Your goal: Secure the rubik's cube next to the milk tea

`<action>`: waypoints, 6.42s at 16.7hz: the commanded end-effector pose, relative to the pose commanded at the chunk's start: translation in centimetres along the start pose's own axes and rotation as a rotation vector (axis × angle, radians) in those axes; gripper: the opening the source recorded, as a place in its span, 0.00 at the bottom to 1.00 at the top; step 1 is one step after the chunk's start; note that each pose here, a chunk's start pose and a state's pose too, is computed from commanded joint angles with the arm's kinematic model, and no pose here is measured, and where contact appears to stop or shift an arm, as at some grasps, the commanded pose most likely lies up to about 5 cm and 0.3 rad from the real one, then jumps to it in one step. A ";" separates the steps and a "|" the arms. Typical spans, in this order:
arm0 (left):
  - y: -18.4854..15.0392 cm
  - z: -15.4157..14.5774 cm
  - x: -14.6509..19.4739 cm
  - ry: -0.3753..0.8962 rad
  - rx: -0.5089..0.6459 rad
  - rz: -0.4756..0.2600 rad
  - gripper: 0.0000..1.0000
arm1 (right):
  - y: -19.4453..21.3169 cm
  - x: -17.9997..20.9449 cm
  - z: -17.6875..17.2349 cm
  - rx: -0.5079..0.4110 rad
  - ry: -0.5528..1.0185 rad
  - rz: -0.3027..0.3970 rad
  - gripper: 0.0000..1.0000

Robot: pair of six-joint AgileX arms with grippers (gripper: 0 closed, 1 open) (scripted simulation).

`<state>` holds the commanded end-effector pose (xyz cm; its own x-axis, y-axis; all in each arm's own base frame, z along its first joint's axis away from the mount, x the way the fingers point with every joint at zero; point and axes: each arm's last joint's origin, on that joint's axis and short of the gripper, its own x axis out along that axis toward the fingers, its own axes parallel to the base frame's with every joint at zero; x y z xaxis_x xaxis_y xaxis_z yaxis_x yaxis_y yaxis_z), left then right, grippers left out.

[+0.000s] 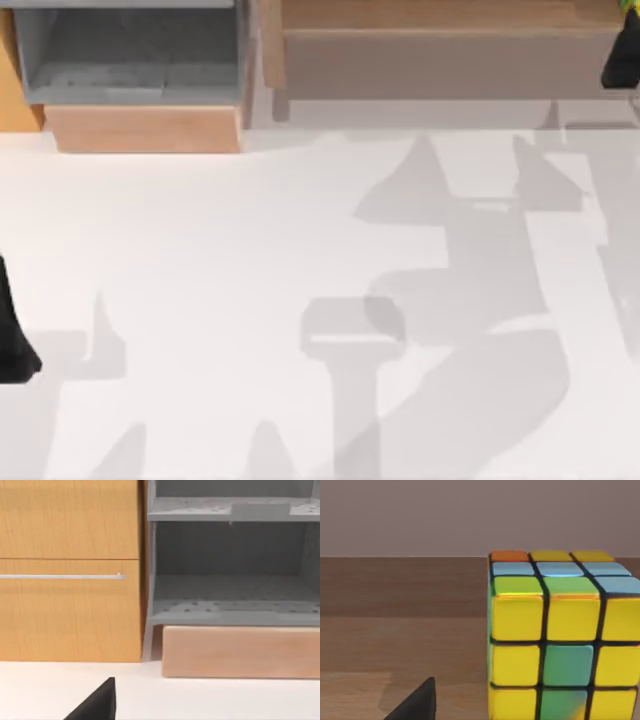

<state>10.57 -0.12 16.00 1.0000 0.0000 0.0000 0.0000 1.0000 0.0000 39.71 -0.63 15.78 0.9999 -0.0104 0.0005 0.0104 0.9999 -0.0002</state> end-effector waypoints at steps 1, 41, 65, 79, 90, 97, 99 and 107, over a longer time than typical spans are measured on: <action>0.0 0.0 0.0 0.000 0.000 0.000 1.00 | 0.0 0.3 0.4 0.000 0.000 0.001 1.00; 0.0 0.0 0.0 0.000 0.000 0.000 1.00 | 0.2 5.1 0.2 0.002 -0.003 0.002 0.00; 0.0 0.0 0.0 0.000 0.000 0.000 1.00 | -0.4 -3.1 6.7 0.008 0.992 -0.066 0.00; 0.0 0.0 0.0 0.000 0.000 0.000 1.00 | -0.2 -10.6 2.6 0.015 1.582 0.015 0.00; 0.0 0.0 0.0 0.000 0.000 0.000 1.00 | 0.2 -10.4 3.1 0.007 1.532 0.023 0.00; 0.0 0.0 0.0 0.000 0.000 0.000 1.00 | 0.3 -10.3 3.1 0.007 1.498 0.026 0.00; 0.0 0.0 0.0 0.000 0.000 0.000 1.00 | 0.2 -10.3 2.6 0.009 1.509 0.024 0.00; 0.0 0.0 0.0 0.000 0.000 0.000 1.00 | -0.2 -10.6 0.6 0.015 1.582 0.015 0.00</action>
<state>10.57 -0.12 16.00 1.0000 0.0000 0.0000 0.0000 1.0000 0.0000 29.10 -0.69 16.38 -0.0102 0.0190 -0.9998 0.0111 0.9998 0.0188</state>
